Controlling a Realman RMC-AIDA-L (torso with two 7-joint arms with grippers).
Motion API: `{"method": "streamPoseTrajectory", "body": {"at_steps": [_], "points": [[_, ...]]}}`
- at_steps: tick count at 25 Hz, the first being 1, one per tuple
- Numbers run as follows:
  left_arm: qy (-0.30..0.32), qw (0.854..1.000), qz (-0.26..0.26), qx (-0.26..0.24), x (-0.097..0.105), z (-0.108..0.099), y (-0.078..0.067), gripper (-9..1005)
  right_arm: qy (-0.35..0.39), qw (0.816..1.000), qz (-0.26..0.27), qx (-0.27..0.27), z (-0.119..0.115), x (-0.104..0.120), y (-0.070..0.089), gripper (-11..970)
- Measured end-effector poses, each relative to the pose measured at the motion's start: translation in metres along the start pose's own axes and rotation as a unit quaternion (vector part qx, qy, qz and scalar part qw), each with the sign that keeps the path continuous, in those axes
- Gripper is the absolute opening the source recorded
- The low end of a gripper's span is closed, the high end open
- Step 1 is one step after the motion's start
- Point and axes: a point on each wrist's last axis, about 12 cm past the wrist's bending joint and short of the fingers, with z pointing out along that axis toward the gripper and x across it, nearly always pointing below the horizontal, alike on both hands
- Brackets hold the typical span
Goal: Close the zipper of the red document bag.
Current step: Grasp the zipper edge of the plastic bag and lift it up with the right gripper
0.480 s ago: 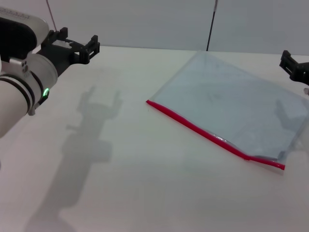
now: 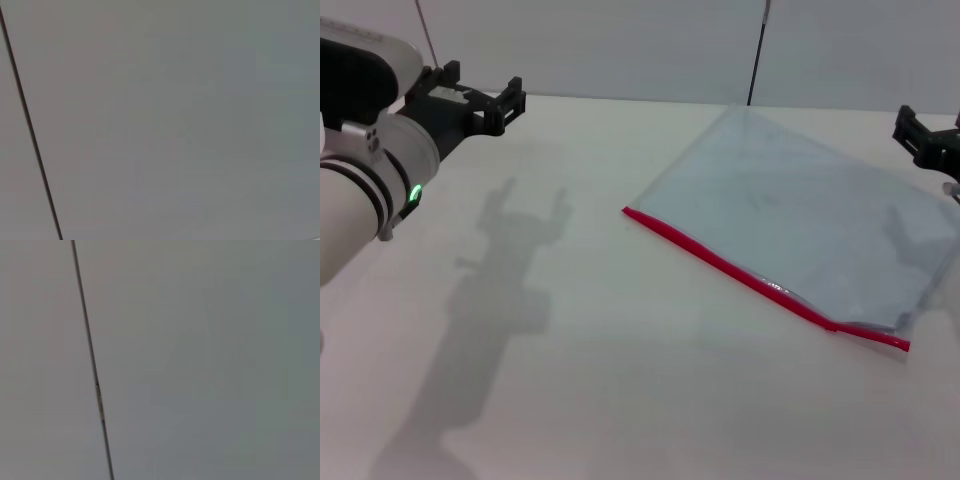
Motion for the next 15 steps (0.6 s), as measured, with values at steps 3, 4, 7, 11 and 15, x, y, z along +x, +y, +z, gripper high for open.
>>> {"method": "streamPoseTrajectory", "body": {"at_steps": [3,4,7,11,15], "points": [[0.001,1.0,0.0,0.0,0.0,0.0,0.0,767,0.003,1.0,0.0,-0.01,0.001,0.0,0.003,759],[0.001,1.0,0.0,0.0,0.0,0.0,0.0,767,0.006,1.0,0.0,-0.015,0.001,0.0,0.003,759],[0.0,1.0,0.0,0.0,0.0,0.001,0.0,767,0.016,0.999,0.005,-0.036,0.002,-0.001,0.004,759],[0.0,1.0,0.0,-0.001,0.0,0.001,0.001,768,0.04,0.995,0.007,-0.092,0.003,-0.005,0.003,759],[0.001,1.0,0.002,-0.002,0.0,0.001,0.002,768,0.075,0.985,-0.006,-0.157,-0.003,-0.01,-0.007,758]]}}
